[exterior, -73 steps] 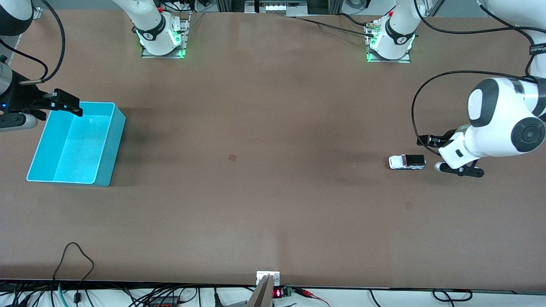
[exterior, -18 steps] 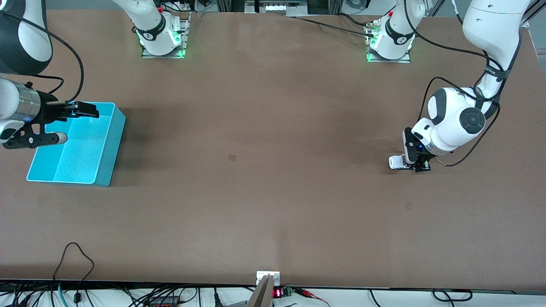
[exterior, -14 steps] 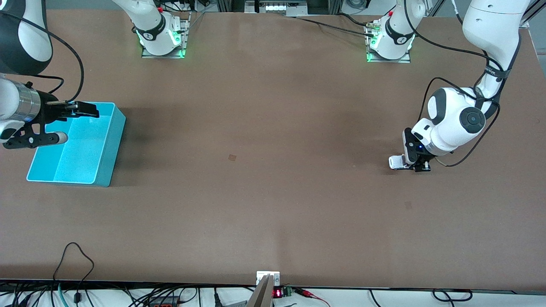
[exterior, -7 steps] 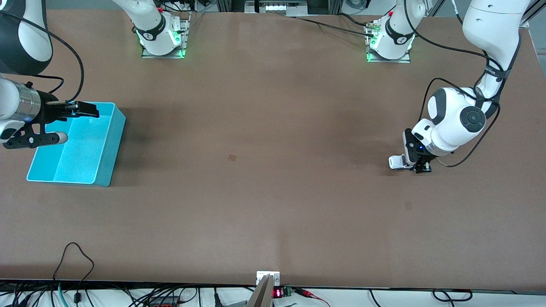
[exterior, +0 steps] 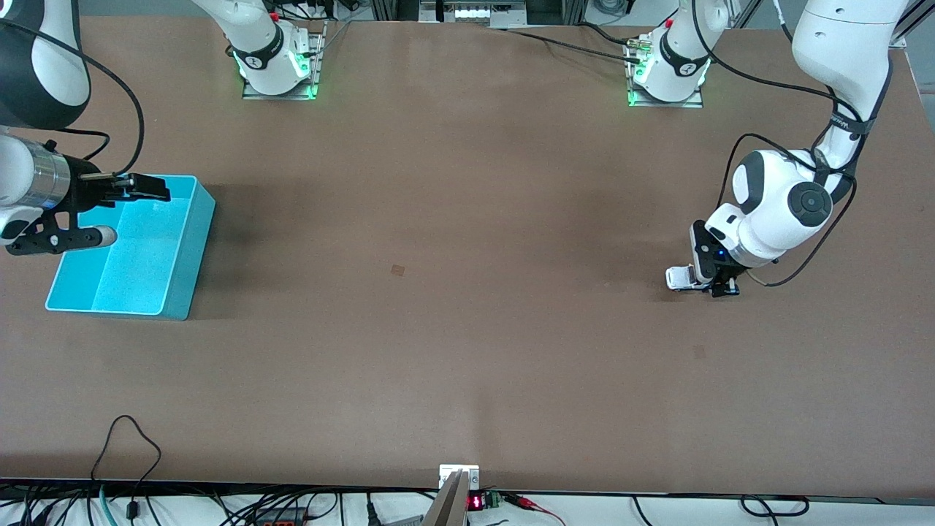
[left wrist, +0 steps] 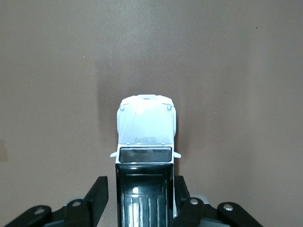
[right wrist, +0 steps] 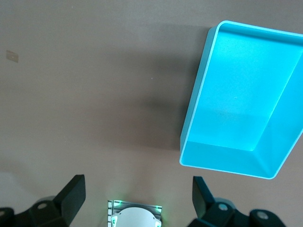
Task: Wind and store white jeep toy
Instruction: 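Close the left gripper on the jeep, pressing it onto the table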
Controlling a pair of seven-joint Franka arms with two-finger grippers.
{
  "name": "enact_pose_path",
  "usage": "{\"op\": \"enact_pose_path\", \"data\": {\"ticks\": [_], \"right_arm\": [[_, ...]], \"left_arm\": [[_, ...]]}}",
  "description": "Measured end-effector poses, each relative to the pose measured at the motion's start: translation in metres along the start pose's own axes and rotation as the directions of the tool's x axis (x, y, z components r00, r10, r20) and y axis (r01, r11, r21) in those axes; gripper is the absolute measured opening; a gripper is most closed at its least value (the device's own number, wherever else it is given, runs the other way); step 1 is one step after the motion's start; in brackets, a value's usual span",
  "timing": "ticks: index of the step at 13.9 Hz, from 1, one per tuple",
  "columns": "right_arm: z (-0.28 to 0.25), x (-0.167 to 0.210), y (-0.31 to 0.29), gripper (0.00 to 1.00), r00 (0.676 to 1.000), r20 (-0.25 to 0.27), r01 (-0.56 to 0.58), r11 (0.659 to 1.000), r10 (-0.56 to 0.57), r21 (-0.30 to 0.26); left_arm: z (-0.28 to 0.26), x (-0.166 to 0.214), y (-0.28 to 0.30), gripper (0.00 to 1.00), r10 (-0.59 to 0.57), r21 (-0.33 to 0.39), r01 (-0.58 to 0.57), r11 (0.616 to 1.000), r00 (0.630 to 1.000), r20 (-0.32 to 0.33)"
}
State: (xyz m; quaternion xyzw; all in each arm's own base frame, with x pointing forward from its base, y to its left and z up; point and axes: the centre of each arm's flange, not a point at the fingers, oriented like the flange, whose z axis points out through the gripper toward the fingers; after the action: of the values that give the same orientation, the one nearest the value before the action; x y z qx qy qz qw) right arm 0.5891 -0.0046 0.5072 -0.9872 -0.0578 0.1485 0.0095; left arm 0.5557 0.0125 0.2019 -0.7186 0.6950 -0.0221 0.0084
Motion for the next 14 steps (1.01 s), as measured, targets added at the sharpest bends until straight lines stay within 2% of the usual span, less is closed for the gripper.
{"op": "enact_pose_path", "data": {"ticks": [11,13,14], "right_arm": [[0.0004,0.0000,-0.0004,1.00,1.000,0.002,0.001,1.000,-0.001,0.000],[0.0004,0.0000,-0.0004,1.00,1.000,0.002,0.001,1.000,-0.001,0.000],[0.0004,0.0000,-0.0004,1.00,1.000,0.002,0.001,1.000,-0.001,0.000]], "left_arm": [[0.0050,-0.0025,0.0000,0.64,-0.005,0.006,0.005,1.000,1.000,0.000],[0.0043,-0.0025,-0.0003,0.50,-0.004,0.007,0.004,1.000,1.000,0.000],[0.0044,-0.0025,-0.0003,0.50,-0.004,0.007,0.004,1.000,1.000,0.000]]}}
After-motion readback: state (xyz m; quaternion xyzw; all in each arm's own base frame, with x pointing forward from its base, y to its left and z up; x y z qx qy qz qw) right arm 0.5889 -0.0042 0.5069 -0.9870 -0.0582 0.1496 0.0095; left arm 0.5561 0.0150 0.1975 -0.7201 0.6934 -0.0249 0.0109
